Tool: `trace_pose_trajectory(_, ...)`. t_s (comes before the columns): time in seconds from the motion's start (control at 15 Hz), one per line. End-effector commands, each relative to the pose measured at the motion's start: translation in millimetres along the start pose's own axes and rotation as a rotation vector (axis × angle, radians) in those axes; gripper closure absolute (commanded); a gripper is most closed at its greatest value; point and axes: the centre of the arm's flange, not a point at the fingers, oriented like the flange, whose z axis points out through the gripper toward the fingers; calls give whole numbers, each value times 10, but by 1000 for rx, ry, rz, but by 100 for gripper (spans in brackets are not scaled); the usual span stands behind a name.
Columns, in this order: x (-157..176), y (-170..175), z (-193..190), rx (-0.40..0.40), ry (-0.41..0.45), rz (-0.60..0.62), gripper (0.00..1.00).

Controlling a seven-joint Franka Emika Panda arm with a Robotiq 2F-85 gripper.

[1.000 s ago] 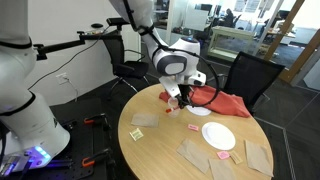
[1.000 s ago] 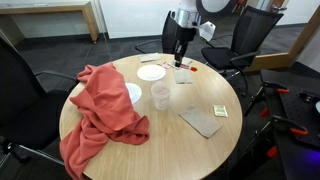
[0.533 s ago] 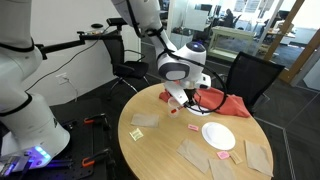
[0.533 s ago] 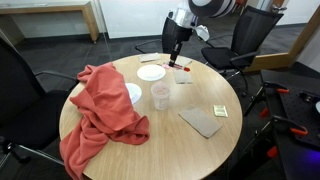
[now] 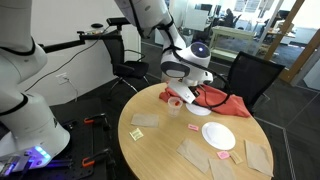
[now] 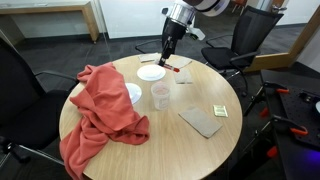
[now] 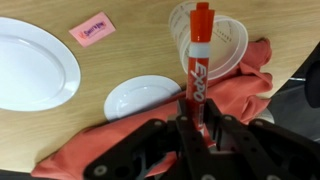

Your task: Pick the marker and put it in the cup

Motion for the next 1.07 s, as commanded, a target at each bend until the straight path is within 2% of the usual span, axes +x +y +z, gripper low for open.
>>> trace_pose_trajectory(0.0, 109, -36, 108, 94, 52, -106, 95)
trace_pose_trajectory(0.27, 171, -83, 156, 169, 117, -235, 95)
trace_pose_trajectory(0.53, 190, -50, 136, 284, 187, -371, 95)
trace_pose_trajectory(0.67, 199, -42, 116, 357, 183, -415, 95)
trace_pose_trajectory(0.73, 171, -91, 171, 302, 177, -379, 95)
trace_pose_trajectory(0.8, 153, -49, 175, 313, 178, -375, 80)
trace_pose_trajectory(1.0, 130, -43, 228, 304, 168, -371, 80)
